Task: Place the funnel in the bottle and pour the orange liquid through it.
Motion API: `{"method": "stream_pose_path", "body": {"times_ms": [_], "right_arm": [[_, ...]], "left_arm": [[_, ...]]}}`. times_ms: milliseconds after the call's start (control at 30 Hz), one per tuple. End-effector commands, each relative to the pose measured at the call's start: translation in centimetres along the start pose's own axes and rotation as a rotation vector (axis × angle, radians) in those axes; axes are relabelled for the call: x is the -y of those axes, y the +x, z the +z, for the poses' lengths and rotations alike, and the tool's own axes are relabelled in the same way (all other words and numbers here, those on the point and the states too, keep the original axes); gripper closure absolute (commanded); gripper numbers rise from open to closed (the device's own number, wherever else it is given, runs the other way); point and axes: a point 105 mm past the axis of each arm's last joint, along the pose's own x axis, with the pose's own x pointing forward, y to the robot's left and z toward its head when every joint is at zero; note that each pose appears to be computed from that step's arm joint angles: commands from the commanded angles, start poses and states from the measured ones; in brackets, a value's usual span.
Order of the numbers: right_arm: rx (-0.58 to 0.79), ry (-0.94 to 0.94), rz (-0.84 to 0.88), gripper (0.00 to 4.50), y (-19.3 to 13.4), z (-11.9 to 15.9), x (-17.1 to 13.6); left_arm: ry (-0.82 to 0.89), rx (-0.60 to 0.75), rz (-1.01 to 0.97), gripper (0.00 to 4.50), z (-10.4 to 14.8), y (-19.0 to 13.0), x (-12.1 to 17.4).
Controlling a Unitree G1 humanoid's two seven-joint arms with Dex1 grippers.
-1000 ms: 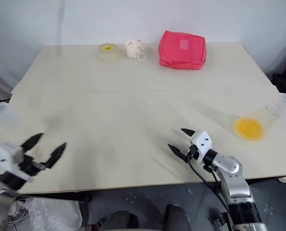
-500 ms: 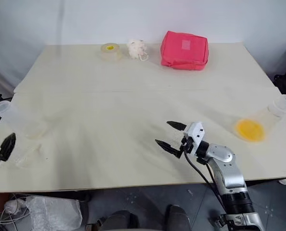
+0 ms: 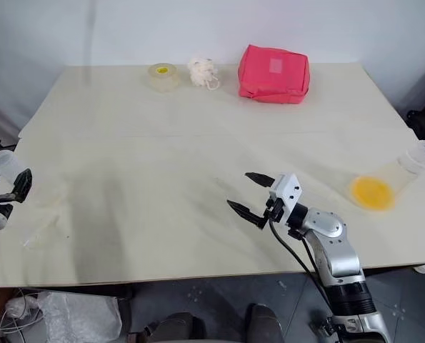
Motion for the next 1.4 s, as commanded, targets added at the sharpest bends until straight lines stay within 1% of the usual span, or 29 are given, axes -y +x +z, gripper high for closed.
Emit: {"method": "stream_pose_path", "body": {"times_ms": [33,133,267,300,400,467,533,633,833,967,1033,1133,1267,1400], "right_arm": [[0.043,-0.047,-0.023,0.03,-0.1,1.5,0.2],[0.036,-0.053,-0.026,0.00,-0.3,1.5,0.2],[0.031,-0.058,-0.043,0.00,-0.6,1.5,0.3],[0.029,-0.058,-0.045,0.00,-0.6,1.5,0.3],[0.022,-0.059,-0.047,0.00,-0.9,1.5,0.2],[0.012,-0.058,-0.053,0.00,-1.5,1.6,0.3],[0.001,-0.060,-0.054,0.00,-1.9,1.6,0.4],[-0.011,-0.062,-0.041,0.00,-2.4,1.6,0.5],[-0.054,-0.072,0.014,0.00,-4.2,1.7,0.7],[-0.084,-0.078,0.023,0.00,-5.4,1.6,0.7],[-0.084,-0.091,-0.005,0.00,-5.6,1.6,1.0],[-0.071,-0.097,-0.048,0.00,-5.8,1.8,1.1],[-0.068,-0.099,-0.090,0.00,-6.2,1.7,0.7],[-0.067,-0.100,-0.148,0.00,-6.9,1.6,0.1]], "left_arm": [[0.051,0.044,-0.005,0.00,1.3,0.8,-0.5],[0.070,0.029,-0.042,0.65,1.0,1.2,-0.3],[0.069,0.027,-0.049,1.95,1.1,1.3,-0.5],[0.069,0.026,-0.055,2.16,1.1,1.4,-0.4],[0.066,0.028,-0.073,2.16,1.3,1.3,-0.3],[0.084,0.050,-0.134,2.16,2.9,2.0,0.9],[0.102,0.086,-0.221,2.16,4.7,2.8,2.8],[0.121,0.125,-0.366,2.16,6.6,3.7,6.4],[0.155,0.165,-0.707,2.16,8.3,4.9,15.1],[0.122,0.181,-0.970,2.16,8.7,4.3,21.8],[0.072,0.136,-1.073,2.16,8.3,3.7,25.0],[0.023,0.137,-1.253,2.16,8.2,1.8,29.8],[0.011,0.130,-1.387,2.16,7.6,0.4,33.3],[0.017,0.096,-1.467,2.16,6.4,-0.4,35.2]]}}
